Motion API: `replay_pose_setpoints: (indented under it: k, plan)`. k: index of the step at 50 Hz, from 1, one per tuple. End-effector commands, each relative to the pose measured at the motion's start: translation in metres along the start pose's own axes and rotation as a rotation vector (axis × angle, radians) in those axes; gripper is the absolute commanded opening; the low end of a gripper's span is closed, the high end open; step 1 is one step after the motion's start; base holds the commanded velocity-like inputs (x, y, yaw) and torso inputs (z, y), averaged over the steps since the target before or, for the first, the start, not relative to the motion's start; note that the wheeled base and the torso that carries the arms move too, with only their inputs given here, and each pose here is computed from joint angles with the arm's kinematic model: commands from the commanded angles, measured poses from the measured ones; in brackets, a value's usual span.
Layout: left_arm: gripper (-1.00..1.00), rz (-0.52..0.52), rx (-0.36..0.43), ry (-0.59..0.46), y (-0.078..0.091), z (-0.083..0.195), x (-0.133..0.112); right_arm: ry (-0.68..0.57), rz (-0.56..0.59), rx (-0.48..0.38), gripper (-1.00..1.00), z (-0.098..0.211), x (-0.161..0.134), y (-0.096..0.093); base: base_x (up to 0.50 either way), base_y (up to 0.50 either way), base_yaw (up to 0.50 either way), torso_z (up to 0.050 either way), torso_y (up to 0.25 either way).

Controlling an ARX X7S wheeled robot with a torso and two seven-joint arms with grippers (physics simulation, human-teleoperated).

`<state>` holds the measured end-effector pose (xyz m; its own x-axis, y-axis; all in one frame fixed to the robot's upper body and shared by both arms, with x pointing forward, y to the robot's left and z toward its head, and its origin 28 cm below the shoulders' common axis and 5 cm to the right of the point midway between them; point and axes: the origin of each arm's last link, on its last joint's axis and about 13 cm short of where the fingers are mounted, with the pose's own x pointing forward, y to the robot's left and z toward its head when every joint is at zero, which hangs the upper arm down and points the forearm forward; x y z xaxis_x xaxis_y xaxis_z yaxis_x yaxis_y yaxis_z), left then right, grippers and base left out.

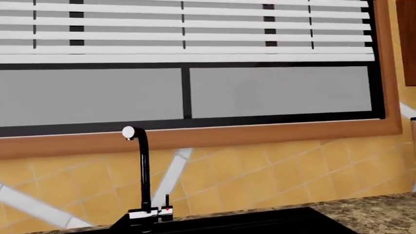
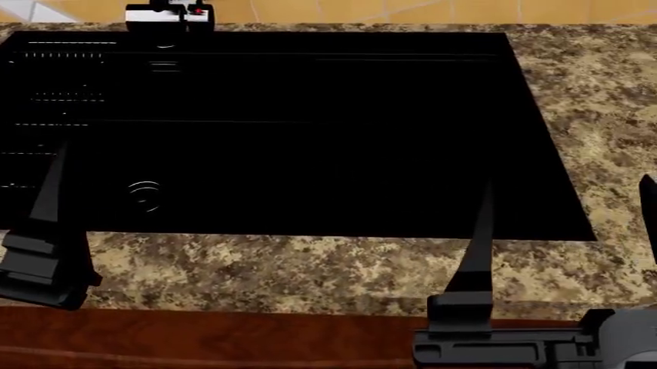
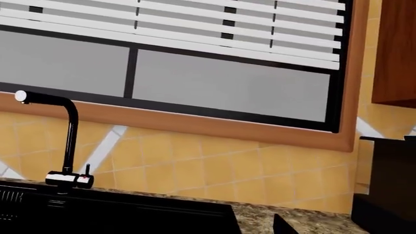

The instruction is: Place the eggs and milk next to the bowl.

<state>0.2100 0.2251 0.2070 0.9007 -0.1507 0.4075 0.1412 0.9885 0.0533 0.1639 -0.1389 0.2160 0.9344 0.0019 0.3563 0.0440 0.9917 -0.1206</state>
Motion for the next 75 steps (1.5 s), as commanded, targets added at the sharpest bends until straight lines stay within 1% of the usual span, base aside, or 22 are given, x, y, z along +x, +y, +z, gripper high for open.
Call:
replay_pose_setpoints:
  k: [1,75]
  plan:
    - [1.0,0.039,0.001,-0.04,0.0038,-0.0004,0.0049,-0.036,0.023,0.014,1.0,0.0019,0.0036,0.002,0.0,-0.5,0.0,0.0,0.0]
    - [1.0,0.055,0.008,-0.05,0.0052,0.0022,0.0061,-0.038,0.035,0.013,1.0,0.0021,0.0034,0.0026,0.0,-0.5,0.0,0.0,0.0]
